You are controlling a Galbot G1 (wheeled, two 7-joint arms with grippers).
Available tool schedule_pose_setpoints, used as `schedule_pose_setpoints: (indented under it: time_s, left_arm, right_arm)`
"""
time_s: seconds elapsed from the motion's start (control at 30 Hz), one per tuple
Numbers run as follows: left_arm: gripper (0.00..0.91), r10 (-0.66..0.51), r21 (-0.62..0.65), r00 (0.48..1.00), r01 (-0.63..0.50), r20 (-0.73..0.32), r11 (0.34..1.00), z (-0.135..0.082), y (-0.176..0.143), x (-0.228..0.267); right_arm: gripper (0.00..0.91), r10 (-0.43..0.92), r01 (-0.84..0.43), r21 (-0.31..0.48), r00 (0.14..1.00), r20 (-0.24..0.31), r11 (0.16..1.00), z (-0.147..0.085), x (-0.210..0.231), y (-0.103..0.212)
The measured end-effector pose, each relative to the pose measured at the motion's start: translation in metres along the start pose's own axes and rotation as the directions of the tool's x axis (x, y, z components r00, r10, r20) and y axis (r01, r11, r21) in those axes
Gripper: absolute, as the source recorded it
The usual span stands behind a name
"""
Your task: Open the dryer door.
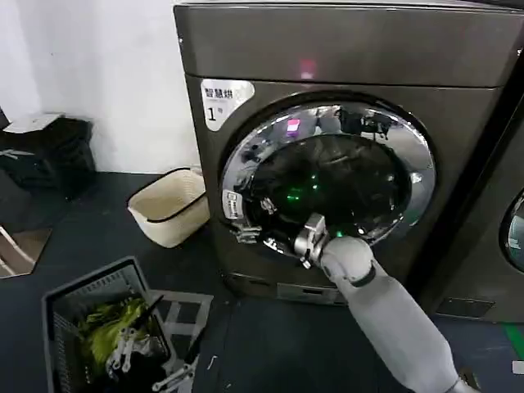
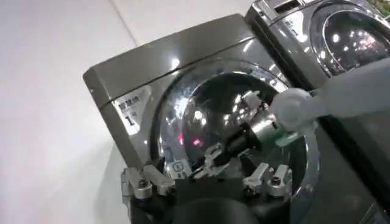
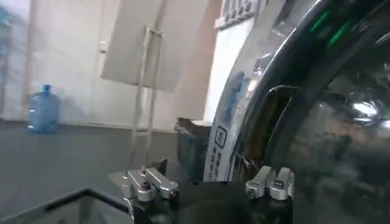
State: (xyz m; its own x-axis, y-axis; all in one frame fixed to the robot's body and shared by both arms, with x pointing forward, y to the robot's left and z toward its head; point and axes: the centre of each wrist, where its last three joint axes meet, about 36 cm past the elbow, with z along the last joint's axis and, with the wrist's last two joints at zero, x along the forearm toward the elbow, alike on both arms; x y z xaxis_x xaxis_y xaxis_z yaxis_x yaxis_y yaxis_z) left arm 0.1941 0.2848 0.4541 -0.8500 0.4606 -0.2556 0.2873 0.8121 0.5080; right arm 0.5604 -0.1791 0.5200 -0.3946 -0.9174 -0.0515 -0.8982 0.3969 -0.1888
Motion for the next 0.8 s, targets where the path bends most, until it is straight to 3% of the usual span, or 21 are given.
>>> schedule_pose_setpoints:
  time_s: [0.43,0.8]
  left_arm:
    - [0.907,-0.026,0.020,0.999,0.027,-0.019,0.999,0.020,0.016,-0.007]
    - [0.907,-0.085,0.012,0.996,0.085,-0.012,0.996,0.036,0.051,-0.015]
  right_arm:
    - [0.907,-0.201,0.200,0.006,0.978,0.049,0.980,-0.005,0.040,-0.004]
    - [0.907,-0.349,0.349,0.005,0.934,0.081,0.937,-0.014,0.072,0.003]
